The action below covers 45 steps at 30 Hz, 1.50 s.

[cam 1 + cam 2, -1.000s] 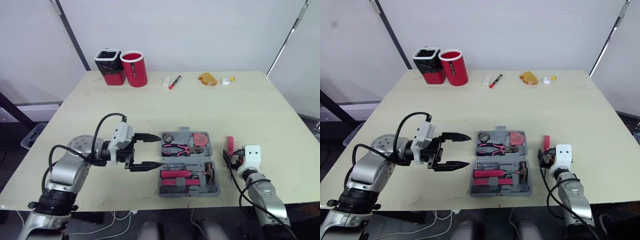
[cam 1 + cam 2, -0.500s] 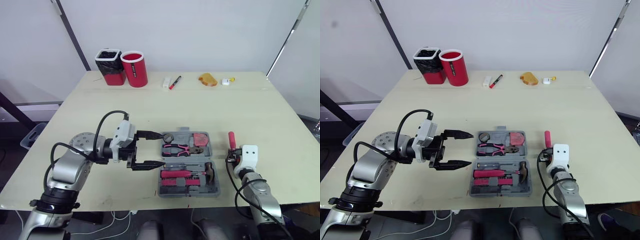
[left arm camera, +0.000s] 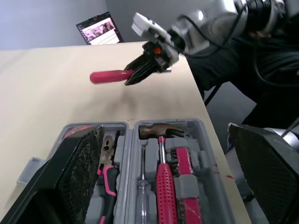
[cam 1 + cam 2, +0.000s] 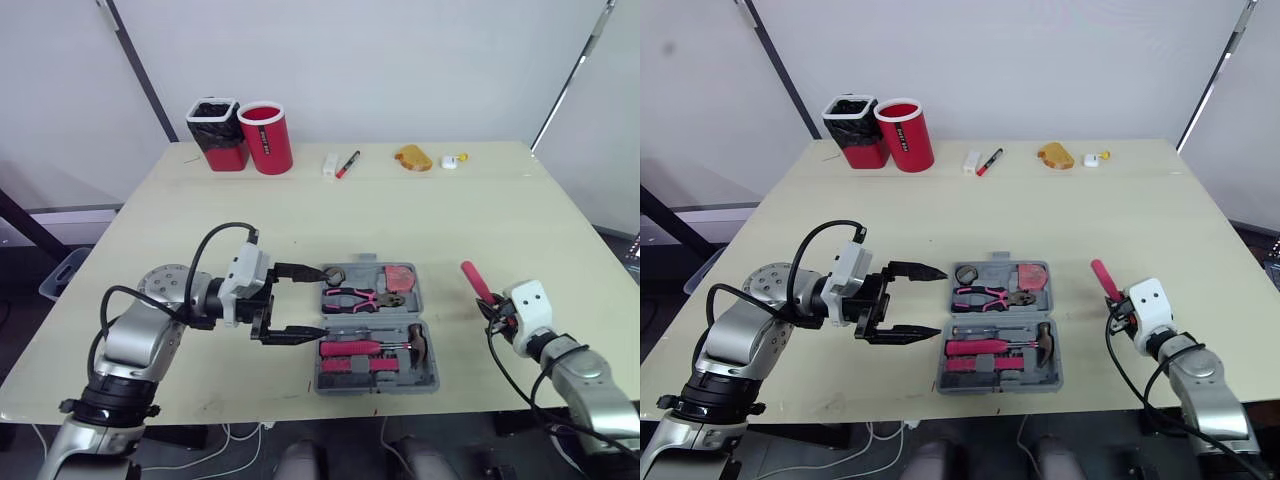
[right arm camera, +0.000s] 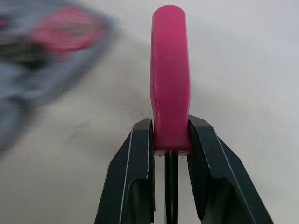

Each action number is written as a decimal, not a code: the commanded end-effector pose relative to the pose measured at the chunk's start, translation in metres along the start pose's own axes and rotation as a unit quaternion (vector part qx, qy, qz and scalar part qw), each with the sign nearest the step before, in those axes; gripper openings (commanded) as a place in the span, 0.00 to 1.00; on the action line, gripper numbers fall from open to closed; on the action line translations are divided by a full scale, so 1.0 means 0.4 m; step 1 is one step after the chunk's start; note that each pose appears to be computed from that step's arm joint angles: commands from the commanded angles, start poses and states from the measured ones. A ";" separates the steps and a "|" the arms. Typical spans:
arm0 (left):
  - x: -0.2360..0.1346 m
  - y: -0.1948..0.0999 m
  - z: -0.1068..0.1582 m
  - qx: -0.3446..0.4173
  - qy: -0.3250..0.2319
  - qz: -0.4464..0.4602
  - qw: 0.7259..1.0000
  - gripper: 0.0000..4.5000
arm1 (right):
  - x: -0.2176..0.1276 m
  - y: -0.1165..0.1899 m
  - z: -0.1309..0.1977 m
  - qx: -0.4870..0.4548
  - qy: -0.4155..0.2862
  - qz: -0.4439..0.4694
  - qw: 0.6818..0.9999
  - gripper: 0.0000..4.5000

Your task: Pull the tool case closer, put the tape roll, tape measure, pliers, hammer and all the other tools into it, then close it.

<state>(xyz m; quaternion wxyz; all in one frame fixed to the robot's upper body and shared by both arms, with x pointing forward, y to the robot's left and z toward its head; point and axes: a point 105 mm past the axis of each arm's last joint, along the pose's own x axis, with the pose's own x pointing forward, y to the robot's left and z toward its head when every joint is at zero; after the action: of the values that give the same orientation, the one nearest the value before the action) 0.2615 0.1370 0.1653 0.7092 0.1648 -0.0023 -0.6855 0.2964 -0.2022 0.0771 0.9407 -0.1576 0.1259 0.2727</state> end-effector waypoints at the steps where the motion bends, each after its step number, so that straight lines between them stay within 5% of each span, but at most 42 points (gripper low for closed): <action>1: -0.011 -0.004 0.004 0.016 0.010 -0.015 1.000 1.00 | -0.009 0.056 0.069 -0.043 -0.018 0.105 0.993 0.09; 7: -0.040 -0.011 -0.014 0.024 0.037 -0.031 0.999 1.00 | -0.007 0.149 0.119 -0.130 0.024 0.256 0.958 0.09; 15: -0.071 -0.035 -0.046 0.022 0.072 -0.046 0.996 1.00 | 0.021 0.254 0.163 -0.180 0.098 0.350 0.914 0.09; 27: -0.091 -0.079 -0.080 0.019 0.106 -0.075 0.991 1.00 | 0.048 0.390 0.187 -0.206 0.183 0.389 0.879 0.09; 45: -0.106 -0.124 -0.097 0.012 0.129 -0.104 0.986 1.00 | 0.081 0.456 0.160 -0.243 0.244 0.388 0.855 0.09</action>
<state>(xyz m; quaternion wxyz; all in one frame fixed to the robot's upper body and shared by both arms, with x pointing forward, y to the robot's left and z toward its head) 0.2276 0.1865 0.1221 0.6546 0.2496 0.1010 -0.7064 0.2309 -0.0218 0.0779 0.6277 -0.3751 0.3503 0.5853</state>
